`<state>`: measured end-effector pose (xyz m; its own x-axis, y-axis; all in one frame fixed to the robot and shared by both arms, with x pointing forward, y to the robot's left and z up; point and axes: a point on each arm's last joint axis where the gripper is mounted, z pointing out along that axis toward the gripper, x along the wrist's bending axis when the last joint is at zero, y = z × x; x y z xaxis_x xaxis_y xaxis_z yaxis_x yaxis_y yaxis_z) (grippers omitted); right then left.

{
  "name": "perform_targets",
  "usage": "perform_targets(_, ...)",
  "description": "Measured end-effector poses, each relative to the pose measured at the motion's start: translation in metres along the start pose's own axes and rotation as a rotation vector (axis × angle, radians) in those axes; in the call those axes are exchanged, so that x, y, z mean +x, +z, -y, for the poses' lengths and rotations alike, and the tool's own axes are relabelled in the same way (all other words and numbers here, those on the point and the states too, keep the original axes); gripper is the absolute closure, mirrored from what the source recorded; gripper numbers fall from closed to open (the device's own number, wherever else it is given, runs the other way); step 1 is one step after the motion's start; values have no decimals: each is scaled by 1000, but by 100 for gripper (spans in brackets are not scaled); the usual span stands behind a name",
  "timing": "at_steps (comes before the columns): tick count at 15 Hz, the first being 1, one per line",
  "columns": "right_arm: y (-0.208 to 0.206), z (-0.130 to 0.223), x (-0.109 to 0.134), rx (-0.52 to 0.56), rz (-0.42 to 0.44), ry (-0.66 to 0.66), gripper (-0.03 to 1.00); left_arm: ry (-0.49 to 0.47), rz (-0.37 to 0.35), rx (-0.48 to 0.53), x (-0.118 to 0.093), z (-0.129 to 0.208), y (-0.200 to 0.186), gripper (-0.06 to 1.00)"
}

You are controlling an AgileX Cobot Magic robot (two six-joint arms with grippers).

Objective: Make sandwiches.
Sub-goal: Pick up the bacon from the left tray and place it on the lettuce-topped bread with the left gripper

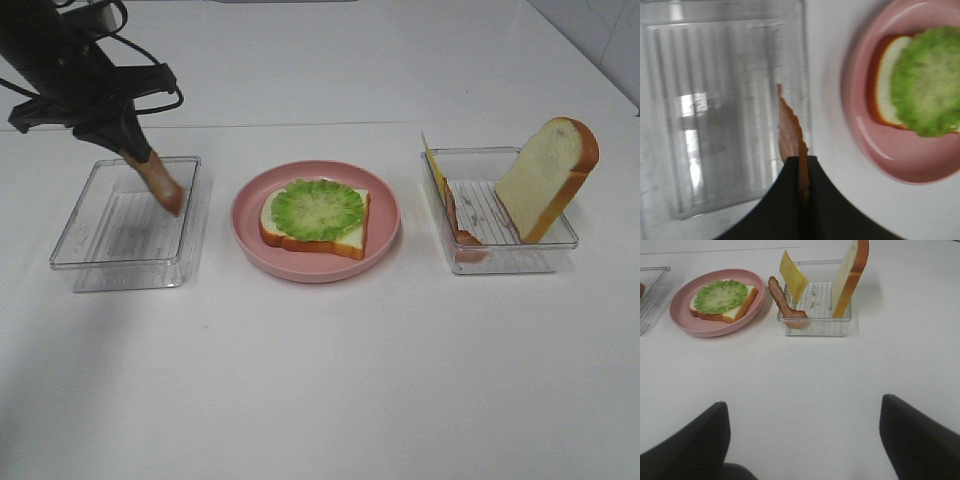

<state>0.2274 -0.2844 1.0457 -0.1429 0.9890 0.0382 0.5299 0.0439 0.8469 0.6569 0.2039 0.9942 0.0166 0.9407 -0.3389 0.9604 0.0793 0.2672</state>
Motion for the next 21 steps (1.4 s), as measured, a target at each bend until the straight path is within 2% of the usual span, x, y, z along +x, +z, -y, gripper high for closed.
perform_targets(2,0,0,0,0,0,0,20,-15,175,-48,-16,-4,-1,94)
perform_targets(4,0,0,0,0,0,0,20,-30,268,-76,-24,-7,-3,94)
perform_targets(5,0,0,0,0,0,0,20,-52,384,-105,-34,-10,-4,94)
perform_targets(6,0,0,0,0,0,0,20,-52,384,-105,-34,-10,-4,94)
perform_targets(8,0,0,0,0,0,0,20,-66,505,-119,-50,-10,8,94)
perform_targets(9,0,0,0,0,0,0,20,-72,522,-115,-53,-10,11,94)
perform_targets(11,0,0,0,0,0,0,20,-70,600,-71,-74,-1,37,94)
perform_targets(15,0,0,0,0,0,0,20,-81,655,-6,-97,12,73,94)
perform_targets(19,0,0,0,0,0,0,20,-37,678,20,-121,16,92,94)
perform_targets(21,0,0,0,0,0,0,20,-17,661,5,-122,14,95,94)
